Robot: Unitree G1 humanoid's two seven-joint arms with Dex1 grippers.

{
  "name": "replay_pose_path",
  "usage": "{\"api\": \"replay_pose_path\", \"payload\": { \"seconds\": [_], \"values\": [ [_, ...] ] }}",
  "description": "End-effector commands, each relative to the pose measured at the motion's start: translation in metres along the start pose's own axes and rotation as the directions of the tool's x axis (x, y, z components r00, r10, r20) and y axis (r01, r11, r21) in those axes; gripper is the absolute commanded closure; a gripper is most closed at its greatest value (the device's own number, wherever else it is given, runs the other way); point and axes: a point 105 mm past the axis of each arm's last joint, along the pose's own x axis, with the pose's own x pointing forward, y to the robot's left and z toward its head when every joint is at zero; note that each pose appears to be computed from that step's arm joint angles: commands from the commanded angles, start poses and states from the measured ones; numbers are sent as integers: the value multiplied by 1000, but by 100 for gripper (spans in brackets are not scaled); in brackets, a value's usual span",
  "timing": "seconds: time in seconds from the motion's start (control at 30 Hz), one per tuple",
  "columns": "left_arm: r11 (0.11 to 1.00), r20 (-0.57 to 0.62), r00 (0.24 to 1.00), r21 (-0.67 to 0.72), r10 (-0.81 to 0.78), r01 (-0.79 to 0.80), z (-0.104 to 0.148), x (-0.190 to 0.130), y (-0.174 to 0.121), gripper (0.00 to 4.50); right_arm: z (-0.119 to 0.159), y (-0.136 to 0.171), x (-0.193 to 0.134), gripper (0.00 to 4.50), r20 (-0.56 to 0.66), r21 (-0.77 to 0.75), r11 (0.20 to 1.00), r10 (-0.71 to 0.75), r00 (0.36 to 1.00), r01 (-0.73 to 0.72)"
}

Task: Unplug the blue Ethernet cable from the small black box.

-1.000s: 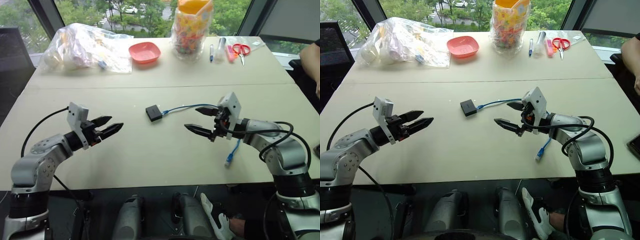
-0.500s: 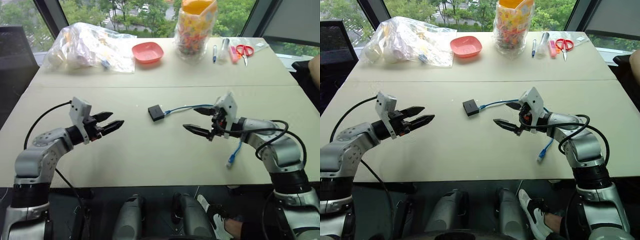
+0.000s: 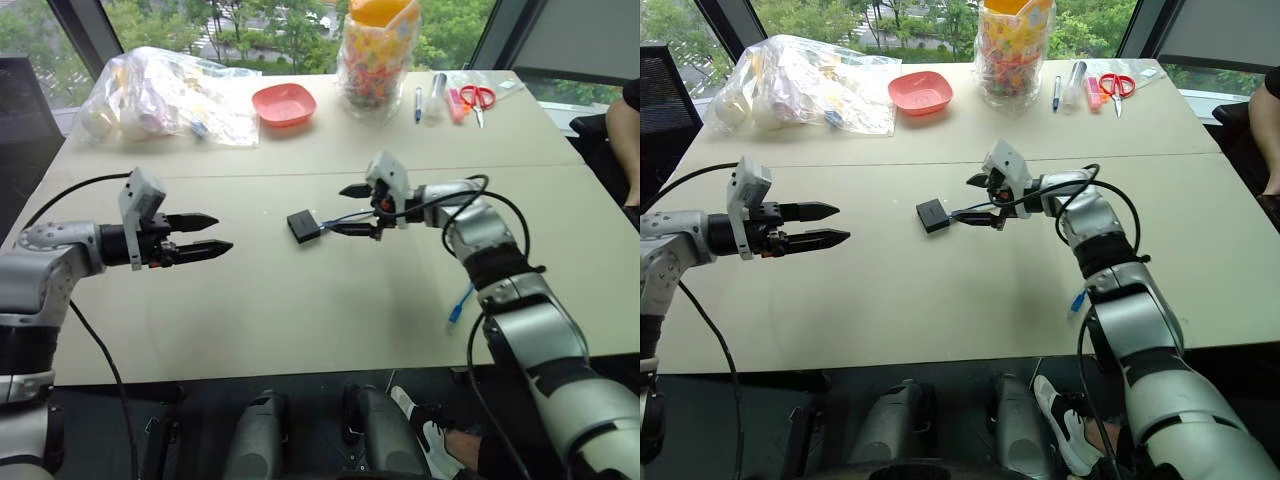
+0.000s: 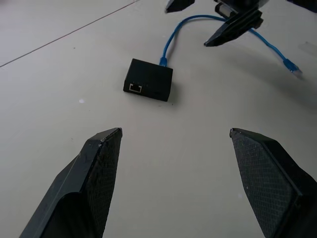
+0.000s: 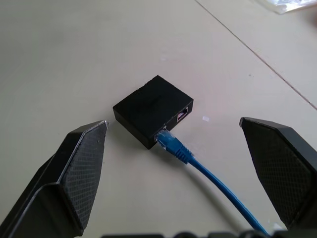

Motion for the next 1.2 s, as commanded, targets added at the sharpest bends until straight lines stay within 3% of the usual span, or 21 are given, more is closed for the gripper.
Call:
{"api": "replay_pose_path", "payload": {
  "seconds": [0.03,0.2,0.23,0.3,0.47,0.53,0.63,0.73,0.83,0.97,1.07,1.2],
  "values": [
    [999,61,997,19,36,-37,10,-7,-8,90,-6,0,9,0,-66,2,999,52,996,-52],
    [996,82,993,9,90,-91,6,-8,-15,90,-38,5,21,0,-270,-40,998,40,962,-53],
    [995,87,991,6,101,-102,6,-10,-16,88,-41,6,23,26,-295,-59,997,37,955,-57],
    [992,95,988,-1,124,-125,6,-12,-19,87,-42,10,27,92,-307,-65,995,55,950,-78],
    [988,86,984,-13,157,-156,1,-16,-20,87,-40,21,37,351,-336,-105,981,117,934,-161],
    [987,79,984,-14,159,-158,-2,-14,-19,87,-28,24,43,444,-284,-103,979,139,949,-174],
    [989,80,986,-22,149,-148,-4,-5,-9,87,-11,9,43,444,-223,-216,974,22,975,-72],
    [988,123,981,-56,149,-143,-1,2,6,87,-3,-10,34,444,-198,-394,918,-135,971,47],
    [983,210,963,-112,170,-149,11,14,32,87,7,-25,21,444,-101,-631,756,-301,948,173],
    [967,332,937,-252,105,-19,33,38,54,87,28,-11,11,444,116,-730,630,-270,956,266],
    [961,362,932,-251,-17,115,47,70,54,87,52,-7,-2,444,255,-776,512,-280,925,369],
    [951,382,921,-248,-79,185,60,92,52,87,59,-2,-5,444,301,-789,462,-283,911,405]
  ]
}}
